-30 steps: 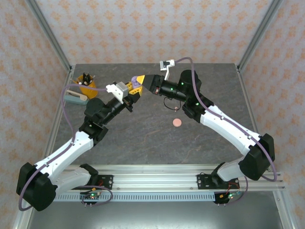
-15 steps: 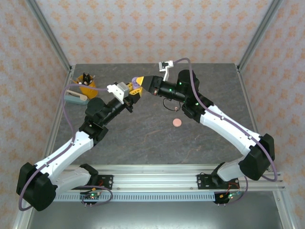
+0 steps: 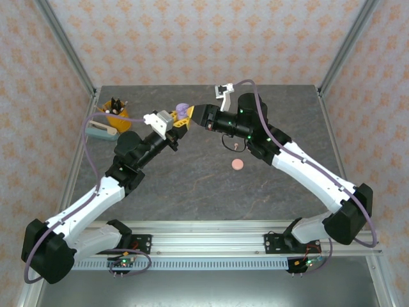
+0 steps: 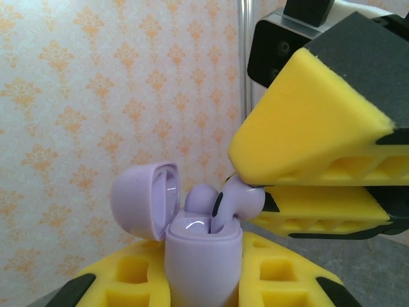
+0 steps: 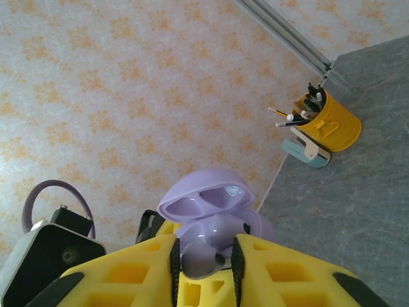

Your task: Insert the wireless bluetooth earbuds into the charging case

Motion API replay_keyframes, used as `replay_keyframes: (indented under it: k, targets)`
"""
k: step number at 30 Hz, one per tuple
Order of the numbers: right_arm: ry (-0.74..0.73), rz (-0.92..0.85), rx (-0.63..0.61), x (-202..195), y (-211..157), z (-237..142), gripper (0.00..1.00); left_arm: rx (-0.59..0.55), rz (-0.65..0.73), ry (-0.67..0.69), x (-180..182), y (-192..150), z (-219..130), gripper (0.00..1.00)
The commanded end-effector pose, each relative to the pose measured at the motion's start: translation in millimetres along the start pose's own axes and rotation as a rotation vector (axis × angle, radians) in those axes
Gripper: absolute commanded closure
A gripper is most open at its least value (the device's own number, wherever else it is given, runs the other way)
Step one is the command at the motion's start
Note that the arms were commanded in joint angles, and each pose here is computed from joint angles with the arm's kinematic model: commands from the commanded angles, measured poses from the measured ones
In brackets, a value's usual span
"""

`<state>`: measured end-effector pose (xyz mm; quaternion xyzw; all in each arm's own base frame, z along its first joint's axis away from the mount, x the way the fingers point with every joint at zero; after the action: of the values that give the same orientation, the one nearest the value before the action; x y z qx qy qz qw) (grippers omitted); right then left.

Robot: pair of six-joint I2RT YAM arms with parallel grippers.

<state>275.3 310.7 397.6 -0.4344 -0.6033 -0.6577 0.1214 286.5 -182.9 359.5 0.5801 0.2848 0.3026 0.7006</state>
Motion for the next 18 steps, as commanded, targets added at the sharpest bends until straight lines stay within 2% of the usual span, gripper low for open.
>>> replay_keyframes:
  k: [1,18]
  targets:
    - [-0.064,0.005,0.030,-7,-5,1,0.67,-0.158,0.045,-0.024,-9,47,-9,1.00]
    - [0.010,0.001,0.054,21,-1,4,0.63,-0.120,0.029,-0.006,-5,29,-7,1.00]
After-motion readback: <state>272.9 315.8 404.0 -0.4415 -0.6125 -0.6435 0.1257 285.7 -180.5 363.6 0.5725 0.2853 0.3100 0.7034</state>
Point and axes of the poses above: each hand's point on the last joint's axis, 136 mm out from that joint toward the fingers, its own z axis out along the fingers, its own x axis along the line the jaws close on, y = z × x, the point moved 4 cm from there along -z, back along the fingers, and after that the axes turned 7 degrees about -z, right-handed, at the moved point
